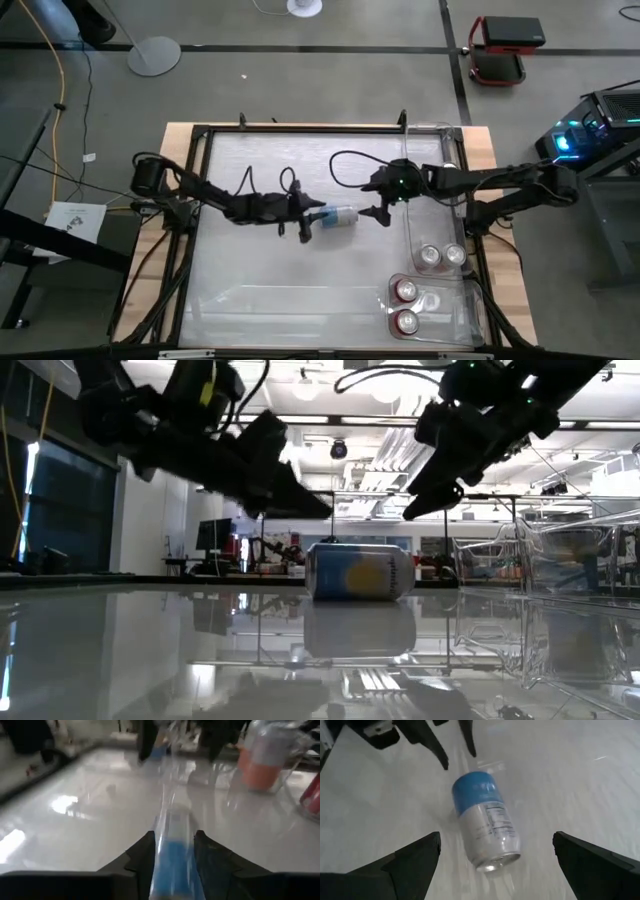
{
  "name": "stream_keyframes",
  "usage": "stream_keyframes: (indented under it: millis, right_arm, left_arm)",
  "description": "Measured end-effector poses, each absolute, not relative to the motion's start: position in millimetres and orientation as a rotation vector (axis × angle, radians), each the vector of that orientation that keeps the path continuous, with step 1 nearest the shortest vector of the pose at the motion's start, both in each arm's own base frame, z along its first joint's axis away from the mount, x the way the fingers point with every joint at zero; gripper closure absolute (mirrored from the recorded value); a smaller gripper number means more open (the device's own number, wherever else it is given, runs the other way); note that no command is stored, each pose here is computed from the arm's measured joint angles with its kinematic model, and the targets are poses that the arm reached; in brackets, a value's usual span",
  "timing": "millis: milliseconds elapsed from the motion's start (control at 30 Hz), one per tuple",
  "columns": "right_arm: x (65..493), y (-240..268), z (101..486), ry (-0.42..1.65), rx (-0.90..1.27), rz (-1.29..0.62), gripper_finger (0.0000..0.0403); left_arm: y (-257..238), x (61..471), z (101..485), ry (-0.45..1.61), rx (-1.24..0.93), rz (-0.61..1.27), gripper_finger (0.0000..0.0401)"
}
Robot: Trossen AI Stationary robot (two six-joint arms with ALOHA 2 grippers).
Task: Sort soda cans
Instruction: Put the blue-white soda can into the top transparent bin
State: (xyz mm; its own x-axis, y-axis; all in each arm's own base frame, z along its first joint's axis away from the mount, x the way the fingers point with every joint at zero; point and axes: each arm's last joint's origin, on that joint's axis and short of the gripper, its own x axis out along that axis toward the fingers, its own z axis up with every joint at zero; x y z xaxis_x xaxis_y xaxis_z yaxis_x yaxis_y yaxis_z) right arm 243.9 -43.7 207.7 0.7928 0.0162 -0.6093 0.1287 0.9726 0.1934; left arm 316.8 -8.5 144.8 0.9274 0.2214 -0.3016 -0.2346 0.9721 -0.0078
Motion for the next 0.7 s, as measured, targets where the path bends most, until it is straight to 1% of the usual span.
stream_keyframes:
  millis: [100, 167, 367, 467, 600, 700]
  right_arm:
    - [246, -44, 212, 0.641, 0.221, -0.053, 0.0028]
    - [244, -44, 217, 0.639, 0.22, -0.055, 0.0028]
    - [231, -42, 230, 0.695, 0.217, -0.092, 0.0028]
    - [223, -41, 233, 0.722, 0.213, -0.127, 0.0028]
    - [218, -39, 235, 0.742, 0.22, -0.142, 0.0028]
    - [217, -34, 235, 0.753, 0.206, -0.129, 0.0028]
  left_arm:
    - [-13, 328, 156, 0.339, 0.042, 0.178, 0.0279]
    - [-12, 342, 166, 0.432, 0.059, 0.116, 0.026]
    - [3, 376, 207, 0.746, 0.096, 0.057, 0.0166]
    - [8, 392, 218, 0.778, 0.105, 0.008, 0.0117]
    - [15, 409, 207, 0.892, 0.064, -0.07, 0.006]
    - [22, 421, 192, 1.036, 0.033, -0.041, 0.0031]
